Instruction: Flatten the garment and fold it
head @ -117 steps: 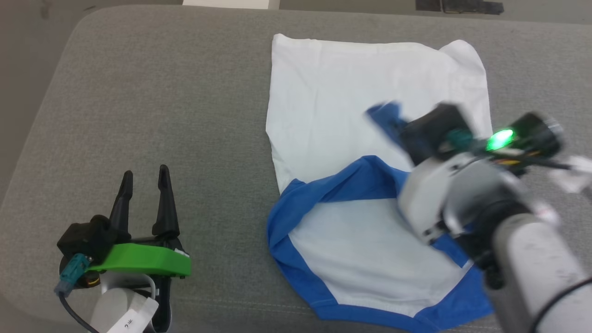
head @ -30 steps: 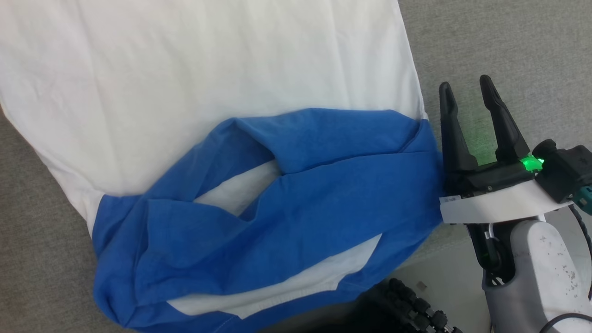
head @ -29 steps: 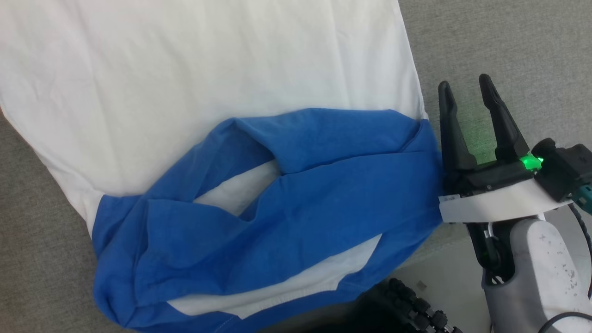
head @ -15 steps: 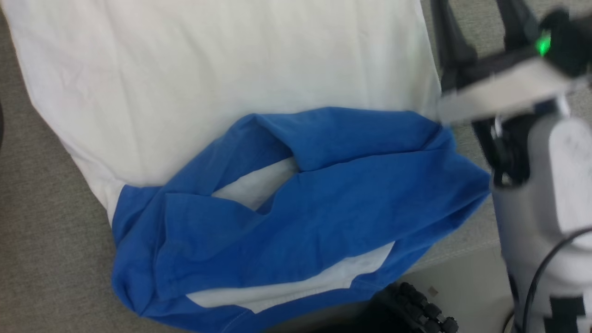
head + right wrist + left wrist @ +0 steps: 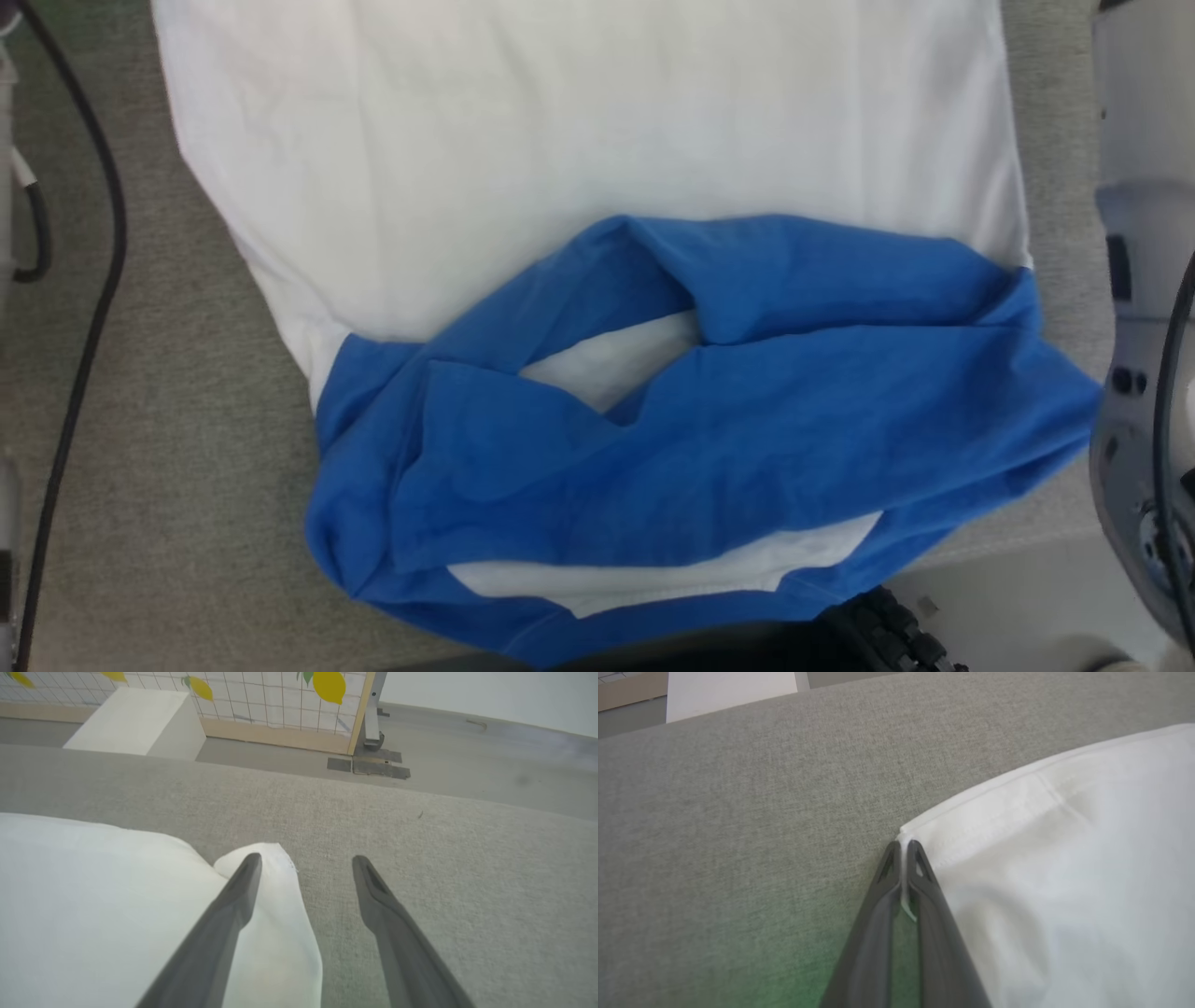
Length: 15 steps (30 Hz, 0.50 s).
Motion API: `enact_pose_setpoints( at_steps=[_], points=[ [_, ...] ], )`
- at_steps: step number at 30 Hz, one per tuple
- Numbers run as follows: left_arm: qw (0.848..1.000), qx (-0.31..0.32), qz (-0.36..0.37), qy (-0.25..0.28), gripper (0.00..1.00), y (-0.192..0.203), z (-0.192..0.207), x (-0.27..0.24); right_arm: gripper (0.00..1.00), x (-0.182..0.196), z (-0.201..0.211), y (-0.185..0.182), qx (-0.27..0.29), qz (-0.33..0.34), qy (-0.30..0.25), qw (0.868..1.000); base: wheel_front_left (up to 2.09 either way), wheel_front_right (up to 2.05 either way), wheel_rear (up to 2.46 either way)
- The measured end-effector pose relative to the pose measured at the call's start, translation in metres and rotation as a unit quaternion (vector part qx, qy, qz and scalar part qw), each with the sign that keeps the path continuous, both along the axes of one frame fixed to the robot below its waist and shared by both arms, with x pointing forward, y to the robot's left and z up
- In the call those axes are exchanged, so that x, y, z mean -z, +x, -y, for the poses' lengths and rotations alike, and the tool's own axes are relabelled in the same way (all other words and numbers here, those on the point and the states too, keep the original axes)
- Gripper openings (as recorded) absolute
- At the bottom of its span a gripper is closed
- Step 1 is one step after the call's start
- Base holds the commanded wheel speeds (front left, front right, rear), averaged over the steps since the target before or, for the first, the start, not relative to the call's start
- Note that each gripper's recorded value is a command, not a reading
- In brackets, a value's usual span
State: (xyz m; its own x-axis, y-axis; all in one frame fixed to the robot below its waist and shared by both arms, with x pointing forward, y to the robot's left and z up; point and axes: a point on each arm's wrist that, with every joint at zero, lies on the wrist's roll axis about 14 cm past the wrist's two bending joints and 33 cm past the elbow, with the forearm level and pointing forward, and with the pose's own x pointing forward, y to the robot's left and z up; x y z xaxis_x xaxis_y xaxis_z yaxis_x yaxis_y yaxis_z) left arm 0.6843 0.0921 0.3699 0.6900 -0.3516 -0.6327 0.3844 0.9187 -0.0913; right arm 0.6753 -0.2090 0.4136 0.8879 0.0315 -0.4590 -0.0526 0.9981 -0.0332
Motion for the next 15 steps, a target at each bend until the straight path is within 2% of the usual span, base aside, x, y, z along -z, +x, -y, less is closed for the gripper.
enact_pose_setpoints(
  at_steps=[5, 11, 12, 14, 15],
  points=[
    [1.0, 0.0, 0.005, -0.008, 0.0, -0.002, -0.003, 0.003, 1.0, 0.026, -0.011, 0.009, -0.012, -0.08, -0.034, 0.996, 0.0, 0.0, 0.0],
    [1.0, 0.0, 0.009, -0.012, 0.0, -0.002, -0.007, 0.008, 1.0, 0.049, -0.012, 0.009, -0.007, -0.155, -0.05, 0.987, 0.0, 0.0, 0.0],
    [1.0, 0.0, 0.01, -0.013, 0.0, -0.002, -0.008, 0.009, 0.88, 0.051, -0.012, 0.009, -0.006, -0.165, -0.05, 0.985, 0.0, 0.0, 0.0],
    [1.0, 0.0, 0.011, -0.014, 0.0, -0.001, -0.008, 0.009, 0.36, 0.053, -0.011, 0.006, -0.003, -0.191, -0.055, 0.98, 0.0, 0.0, 0.0],
    [1.0, -0.001, 0.011, -0.014, 0.0, -0.001, -0.008, 0.009, 0.22, 0.054, -0.011, 0.004, -0.001, -0.204, -0.058, 0.977, 0.0, 0.0, 0.0]
  ],
)
